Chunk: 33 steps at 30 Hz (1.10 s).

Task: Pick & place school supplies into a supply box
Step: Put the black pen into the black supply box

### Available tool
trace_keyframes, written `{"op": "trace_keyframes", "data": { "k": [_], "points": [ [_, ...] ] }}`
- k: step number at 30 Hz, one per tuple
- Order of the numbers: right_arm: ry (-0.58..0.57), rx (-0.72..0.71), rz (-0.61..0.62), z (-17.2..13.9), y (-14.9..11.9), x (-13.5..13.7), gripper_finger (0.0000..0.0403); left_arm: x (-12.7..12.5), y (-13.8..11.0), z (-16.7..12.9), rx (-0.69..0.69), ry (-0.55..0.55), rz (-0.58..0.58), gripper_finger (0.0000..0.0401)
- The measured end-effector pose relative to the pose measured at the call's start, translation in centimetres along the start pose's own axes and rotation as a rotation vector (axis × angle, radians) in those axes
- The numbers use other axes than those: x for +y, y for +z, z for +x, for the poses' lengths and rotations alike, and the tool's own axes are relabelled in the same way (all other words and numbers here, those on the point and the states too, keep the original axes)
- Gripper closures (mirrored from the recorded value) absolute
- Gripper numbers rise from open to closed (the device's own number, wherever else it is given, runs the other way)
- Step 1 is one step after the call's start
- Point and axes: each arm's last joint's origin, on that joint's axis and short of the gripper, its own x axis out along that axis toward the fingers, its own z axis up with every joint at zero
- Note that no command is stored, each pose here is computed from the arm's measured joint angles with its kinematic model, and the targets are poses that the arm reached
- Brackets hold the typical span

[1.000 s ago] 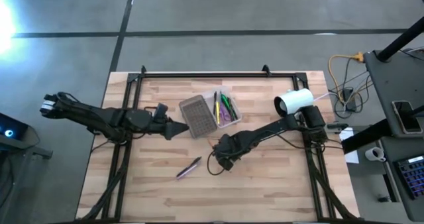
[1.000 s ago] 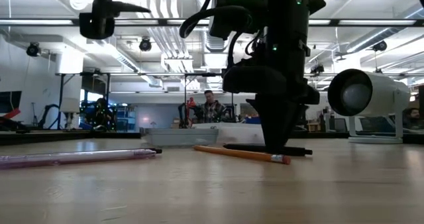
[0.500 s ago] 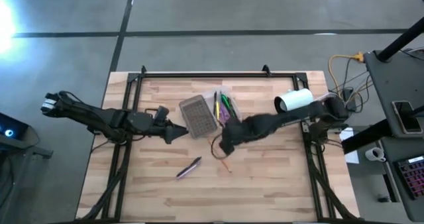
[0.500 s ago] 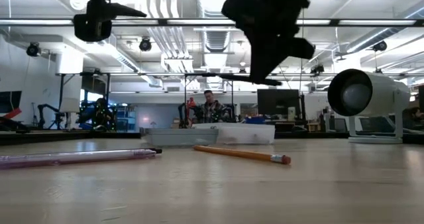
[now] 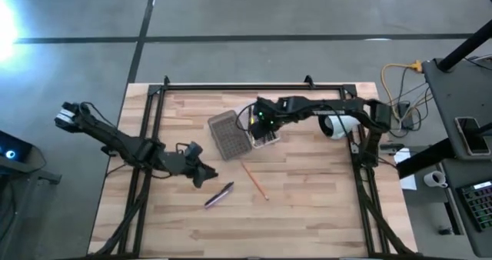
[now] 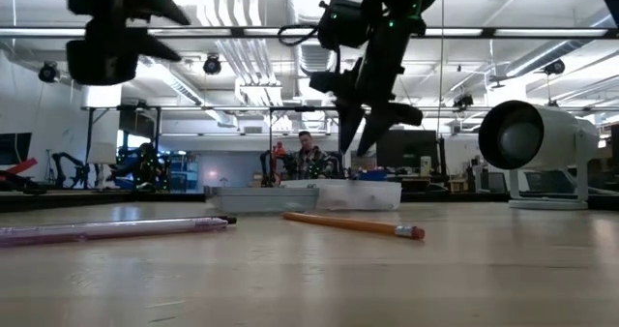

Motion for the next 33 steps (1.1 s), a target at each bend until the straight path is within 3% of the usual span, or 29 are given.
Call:
{"op": "trace_keyframes", "data": {
  "k": [6,11,19,26,33],
  "points": [
    [0.025,-0.059,-0.086,-2.2,-0.5,1.0,0.0192,0.4,-2.3,0.8,0.098,0.086,0.02,0.025],
    [0.003,-0.068,-0.238,-5.4,-3.4,2.1,0.0169,0.7,-4.2,2.8,0.161,0.164,0.089,0.025],
    [-0.143,-0.067,-0.348,-8.2,-8.7,2.8,0.0163,-0.2,-6.0,7.4,0.223,0.313,0.152,0.0265],
    [-0.146,-0.05,-0.343,-7.8,-11.1,3.3,0.0167,-1.9,-6.6,9.9,0.314,0.586,0.234,0.028],
    [-0.131,-0.046,-0.361,-7.9,-12.3,3.7,0.0175,-2.3,-6.0,11.9,0.314,0.648,0.224,0.0281]
  ]
}}
